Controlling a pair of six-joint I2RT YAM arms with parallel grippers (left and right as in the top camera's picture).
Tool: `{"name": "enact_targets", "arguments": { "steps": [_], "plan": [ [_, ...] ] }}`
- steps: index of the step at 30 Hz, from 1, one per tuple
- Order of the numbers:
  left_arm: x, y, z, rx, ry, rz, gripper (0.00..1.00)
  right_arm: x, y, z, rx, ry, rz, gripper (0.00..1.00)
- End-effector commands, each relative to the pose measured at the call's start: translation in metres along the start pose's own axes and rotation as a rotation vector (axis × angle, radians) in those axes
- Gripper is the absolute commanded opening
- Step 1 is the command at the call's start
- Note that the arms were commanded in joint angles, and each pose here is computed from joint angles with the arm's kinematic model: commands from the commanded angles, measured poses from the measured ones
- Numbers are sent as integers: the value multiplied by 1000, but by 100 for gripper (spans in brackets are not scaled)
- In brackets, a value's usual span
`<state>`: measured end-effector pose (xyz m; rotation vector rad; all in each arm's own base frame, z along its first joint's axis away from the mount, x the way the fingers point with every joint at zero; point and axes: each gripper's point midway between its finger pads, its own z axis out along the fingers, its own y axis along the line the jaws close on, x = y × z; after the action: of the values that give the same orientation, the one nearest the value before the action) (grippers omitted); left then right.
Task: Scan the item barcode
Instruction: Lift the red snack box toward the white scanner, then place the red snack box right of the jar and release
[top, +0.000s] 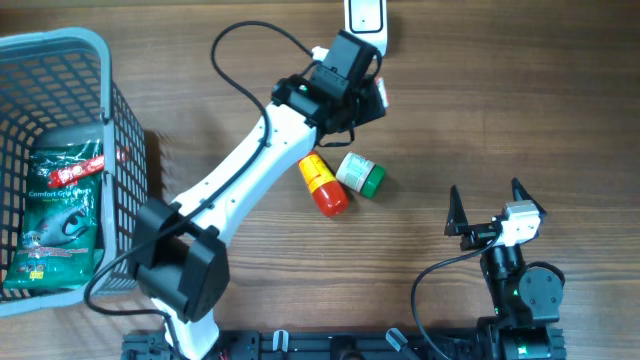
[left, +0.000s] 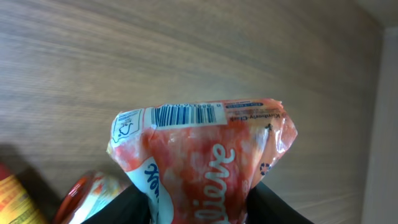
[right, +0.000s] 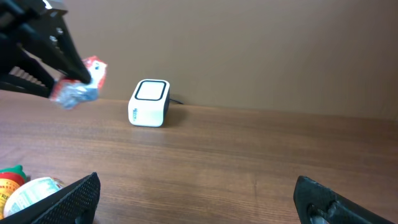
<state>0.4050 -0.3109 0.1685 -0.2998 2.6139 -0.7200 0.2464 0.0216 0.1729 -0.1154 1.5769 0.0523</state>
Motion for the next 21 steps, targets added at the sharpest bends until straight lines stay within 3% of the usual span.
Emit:
{"name": "enact_targets", "arguments": {
  "steps": [1,7,13,14,17,19,21],
  "plan": [
    [5,-1,29,3,20,-72,46,0,0,0,-1,-2,-12,100],
    [62,-14,84,19,141,-17,48,0,1,0,-1,-2,-12,100],
    [108,-9,98,-70,191,48,48,0,1,0,-1,-2,-12,100],
    [110,-7,97,-82,192,52,51,0,0,0,-1,-2,-12,100],
    [117,3,95,-126,222,51,87,0,0,0,-1,-2,-12,100],
    [111,1,89,-113,214,52,96,0,0,0,-1,-2,-12,100],
    [98,-8,78,-83,188,60,99,0,0,0,-1,-2,-12,100]
  ]
}}
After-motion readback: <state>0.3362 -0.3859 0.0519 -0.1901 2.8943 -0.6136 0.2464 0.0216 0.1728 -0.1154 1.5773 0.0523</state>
